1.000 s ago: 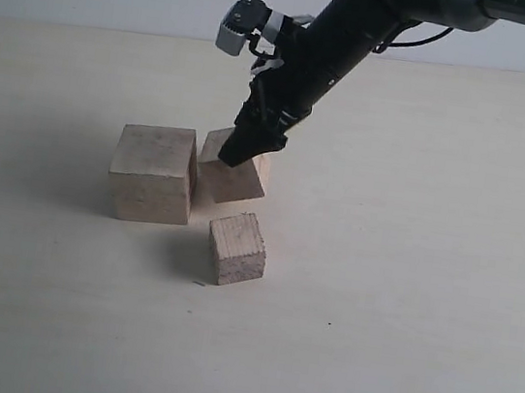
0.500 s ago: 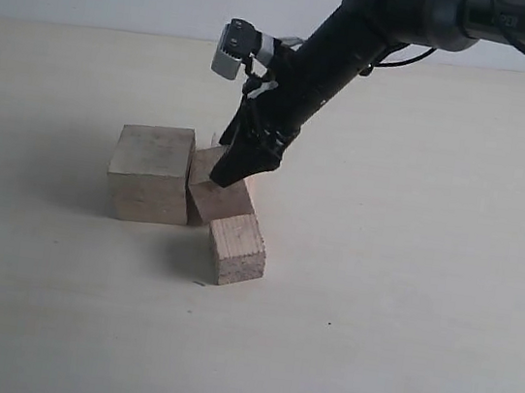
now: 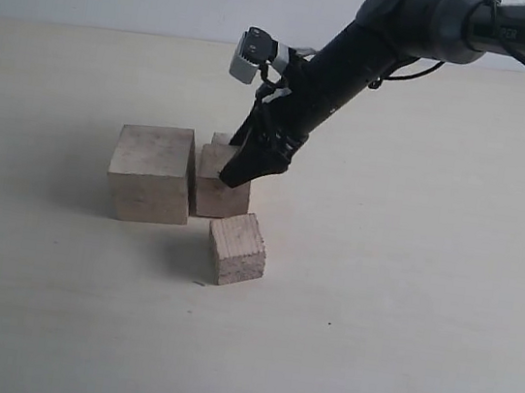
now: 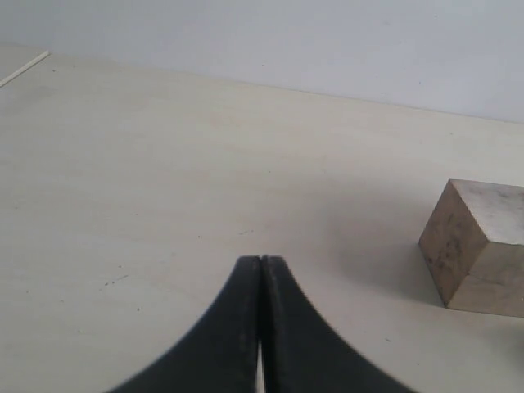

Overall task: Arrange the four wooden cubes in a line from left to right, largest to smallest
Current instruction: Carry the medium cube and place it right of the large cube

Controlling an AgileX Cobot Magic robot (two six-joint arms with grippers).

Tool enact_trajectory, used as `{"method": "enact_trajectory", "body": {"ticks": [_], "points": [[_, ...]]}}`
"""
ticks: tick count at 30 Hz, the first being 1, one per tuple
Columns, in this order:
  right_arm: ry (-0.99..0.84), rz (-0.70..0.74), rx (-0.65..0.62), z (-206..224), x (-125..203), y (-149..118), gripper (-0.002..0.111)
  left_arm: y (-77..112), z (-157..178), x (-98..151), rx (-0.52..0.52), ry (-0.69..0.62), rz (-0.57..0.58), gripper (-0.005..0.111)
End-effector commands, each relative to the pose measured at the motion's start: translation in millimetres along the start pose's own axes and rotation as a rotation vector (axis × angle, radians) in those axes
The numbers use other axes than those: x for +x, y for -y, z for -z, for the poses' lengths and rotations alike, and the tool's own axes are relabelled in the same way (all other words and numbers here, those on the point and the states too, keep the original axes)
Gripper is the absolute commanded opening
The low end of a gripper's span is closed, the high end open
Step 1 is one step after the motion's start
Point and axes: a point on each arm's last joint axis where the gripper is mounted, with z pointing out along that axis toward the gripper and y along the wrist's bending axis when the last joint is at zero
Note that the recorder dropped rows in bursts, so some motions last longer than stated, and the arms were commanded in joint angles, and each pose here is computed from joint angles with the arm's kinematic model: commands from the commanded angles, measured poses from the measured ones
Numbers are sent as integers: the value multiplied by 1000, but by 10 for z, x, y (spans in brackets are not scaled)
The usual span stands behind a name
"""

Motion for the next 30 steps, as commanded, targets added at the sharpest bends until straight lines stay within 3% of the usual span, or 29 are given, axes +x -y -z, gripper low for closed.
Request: {"method": "enact_trajectory", "body": {"ticks": [1,10,14,22,24,30], "points": [[36,35,-22,-29,8,8,0,3,4,-9,5,11,-2,0],[55,73,-54,-87,24,1,2,3,4,-9,5,11,-2,0],[69,66,-43,-87,10,11,18,3,4,-9,5,11,-2,0],[71,67,-67,-71,0,-18,65,3,4,-9,5,11,-2,0],[87,68,-67,-36,-38,-35,72,3,4,-9,5,11,-2,0],[115,94,-36,214,-231,-140,72,3,4,-9,5,11,-2,0]]}}
